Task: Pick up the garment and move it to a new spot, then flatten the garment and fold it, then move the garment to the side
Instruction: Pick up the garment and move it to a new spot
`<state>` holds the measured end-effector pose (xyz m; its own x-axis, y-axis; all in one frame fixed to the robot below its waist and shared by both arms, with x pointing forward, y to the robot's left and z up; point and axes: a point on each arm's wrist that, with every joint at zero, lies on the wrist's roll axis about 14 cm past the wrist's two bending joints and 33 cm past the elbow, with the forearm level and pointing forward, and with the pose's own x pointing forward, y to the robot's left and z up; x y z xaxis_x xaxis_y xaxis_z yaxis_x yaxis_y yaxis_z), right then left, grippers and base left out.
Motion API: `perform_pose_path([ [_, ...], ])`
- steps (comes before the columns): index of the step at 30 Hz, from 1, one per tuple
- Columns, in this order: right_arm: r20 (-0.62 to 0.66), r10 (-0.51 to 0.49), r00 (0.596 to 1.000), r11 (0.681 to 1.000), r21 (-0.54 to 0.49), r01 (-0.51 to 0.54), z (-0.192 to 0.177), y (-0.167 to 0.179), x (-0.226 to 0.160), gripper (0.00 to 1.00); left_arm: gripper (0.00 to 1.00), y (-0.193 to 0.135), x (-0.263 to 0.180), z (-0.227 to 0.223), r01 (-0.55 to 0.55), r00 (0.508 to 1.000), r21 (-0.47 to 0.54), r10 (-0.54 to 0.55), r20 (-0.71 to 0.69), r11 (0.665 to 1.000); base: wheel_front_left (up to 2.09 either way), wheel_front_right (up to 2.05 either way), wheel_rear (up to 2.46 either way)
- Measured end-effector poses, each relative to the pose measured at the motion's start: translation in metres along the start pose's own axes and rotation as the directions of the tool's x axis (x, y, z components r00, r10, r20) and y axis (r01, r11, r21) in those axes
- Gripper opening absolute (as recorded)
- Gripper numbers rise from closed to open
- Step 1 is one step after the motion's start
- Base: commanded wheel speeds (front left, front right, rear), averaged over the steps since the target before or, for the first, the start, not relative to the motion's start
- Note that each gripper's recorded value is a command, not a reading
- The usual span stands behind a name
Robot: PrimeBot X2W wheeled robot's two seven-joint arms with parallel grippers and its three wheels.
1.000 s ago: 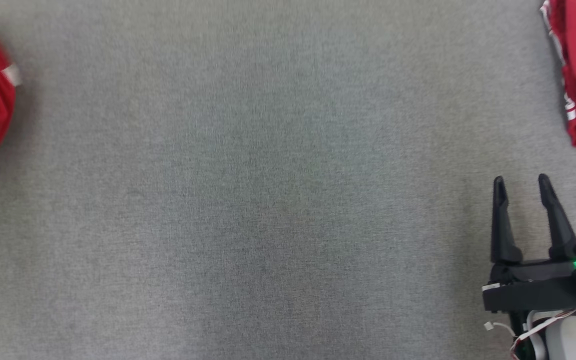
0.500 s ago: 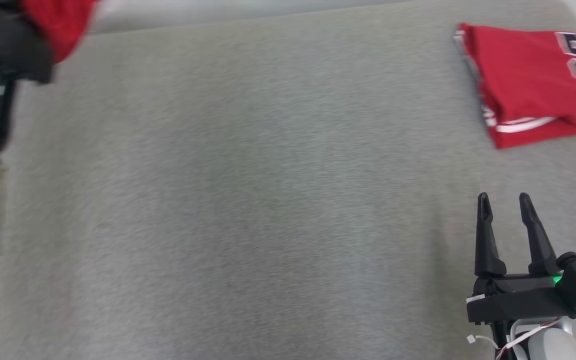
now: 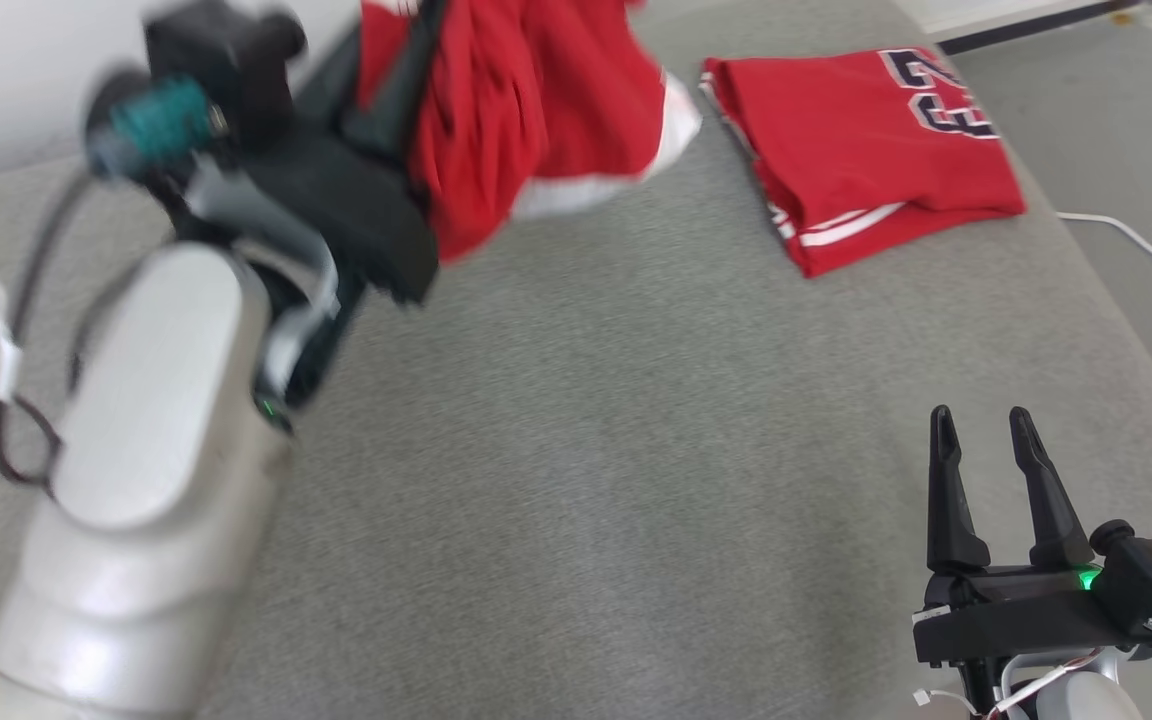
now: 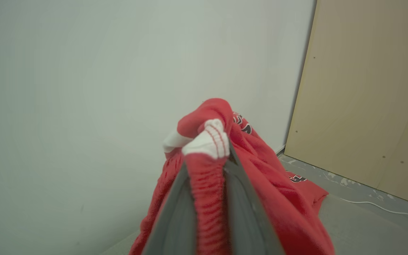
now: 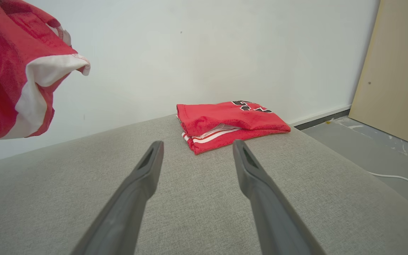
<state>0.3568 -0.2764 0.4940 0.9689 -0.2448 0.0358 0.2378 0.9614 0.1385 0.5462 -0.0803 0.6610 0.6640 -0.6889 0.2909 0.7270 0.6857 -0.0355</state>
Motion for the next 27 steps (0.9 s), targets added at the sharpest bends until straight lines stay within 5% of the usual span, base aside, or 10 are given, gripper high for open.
perform_pose_path([
  [14, -0.008, 0.021, 1.0, 1.0, 0.007, -0.021, -0.003, 0.007, 0.0, 1.0, 0.0, -0.036, -0.111, -0.165, -0.128, 0.931, -0.186, 0.053, -0.36, 0.974, 0.0, 0.0, 0.0],
  [15, -0.008, 0.029, 1.0, 1.0, 0.007, -0.029, -0.004, 0.01, 0.001, 1.0, 0.09, -0.039, -0.117, -0.169, -0.126, 0.926, -0.184, 0.049, -0.373, 0.975, 0.0, 0.0, 0.0],
  [16, -0.009, 0.039, 0.999, 0.999, 0.008, -0.038, -0.004, 0.013, 0.002, 1.0, 0.64, -0.039, -0.122, -0.17, -0.133, 0.926, -0.186, 0.055, -0.372, 0.974, 0.0, 0.0, 0.0],
  [17, -0.009, 0.048, 0.999, 0.999, 0.006, -0.048, -0.005, 0.016, 0.003, 1.0, 1.0, -0.039, -0.126, -0.17, -0.139, 0.927, -0.184, 0.062, -0.369, 0.973, 0.0, 0.0, 0.0],
  [27, 0.013, 0.135, 0.991, 0.991, 0.012, -0.135, 0.001, 0.044, 0.001, 1.0, 1.0, -0.004, -0.145, -0.113, -0.239, 0.956, -0.108, 0.215, -0.199, 0.965, 0.0, 0.0, 0.0],
])
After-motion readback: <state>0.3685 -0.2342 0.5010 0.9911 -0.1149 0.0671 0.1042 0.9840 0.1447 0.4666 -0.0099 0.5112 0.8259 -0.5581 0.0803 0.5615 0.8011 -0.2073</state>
